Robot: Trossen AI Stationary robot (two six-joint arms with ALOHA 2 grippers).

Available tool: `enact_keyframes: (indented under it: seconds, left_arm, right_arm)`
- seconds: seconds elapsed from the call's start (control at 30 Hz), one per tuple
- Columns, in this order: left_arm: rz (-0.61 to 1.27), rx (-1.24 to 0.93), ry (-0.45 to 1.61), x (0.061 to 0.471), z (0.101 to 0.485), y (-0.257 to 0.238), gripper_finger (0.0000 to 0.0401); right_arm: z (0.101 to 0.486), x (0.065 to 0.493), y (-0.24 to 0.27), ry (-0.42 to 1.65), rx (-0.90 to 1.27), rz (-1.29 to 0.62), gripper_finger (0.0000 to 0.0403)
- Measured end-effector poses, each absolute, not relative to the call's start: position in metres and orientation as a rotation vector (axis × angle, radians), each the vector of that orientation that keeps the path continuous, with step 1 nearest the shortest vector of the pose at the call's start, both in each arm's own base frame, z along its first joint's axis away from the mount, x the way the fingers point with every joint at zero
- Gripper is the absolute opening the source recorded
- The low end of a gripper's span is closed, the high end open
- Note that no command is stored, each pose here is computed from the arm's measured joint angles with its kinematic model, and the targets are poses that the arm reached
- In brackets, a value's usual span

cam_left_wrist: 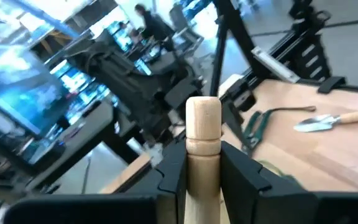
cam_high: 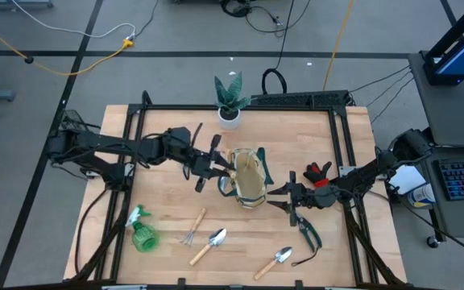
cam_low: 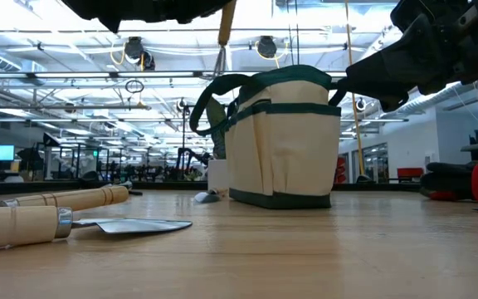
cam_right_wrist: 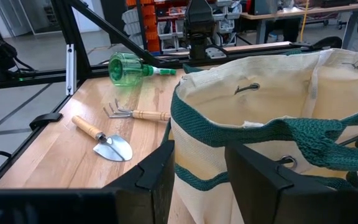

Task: Pick & Place Garden tools in Gardening bag
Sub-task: Put the top brown hand rake into the gardening bag

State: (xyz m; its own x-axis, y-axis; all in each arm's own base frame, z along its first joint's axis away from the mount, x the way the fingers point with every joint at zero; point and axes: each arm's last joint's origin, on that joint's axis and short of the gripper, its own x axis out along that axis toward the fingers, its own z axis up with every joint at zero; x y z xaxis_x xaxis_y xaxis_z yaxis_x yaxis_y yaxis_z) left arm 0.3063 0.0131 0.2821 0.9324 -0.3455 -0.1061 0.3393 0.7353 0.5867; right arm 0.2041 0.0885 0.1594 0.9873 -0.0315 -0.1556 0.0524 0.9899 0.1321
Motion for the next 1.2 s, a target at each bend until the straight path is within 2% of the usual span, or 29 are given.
enact_keyframes:
  seconds: [0.57, 0.87, 1.2]
  left_arm:
    - [-0.399, 0.656, -0.113, 0.333, 0.258, 0.014, 0.0072]
    - [-0.39, 0.755, -0.181, 0.348, 0.243, 0.015, 0.0072]
    - [-0.408, 0.752, -0.132, 0.373, 0.225, 0.017, 0.0072]
  right_arm:
    - [0.159, 0.204, 0.089, 0.154, 0.139, -0.043, 0.0134]
    - [0.159, 0.204, 0.088, 0.154, 0.139, -0.043, 0.0134]
    - [0.159, 0.204, 0.088, 0.157, 0.138, -0.043, 0.0134]
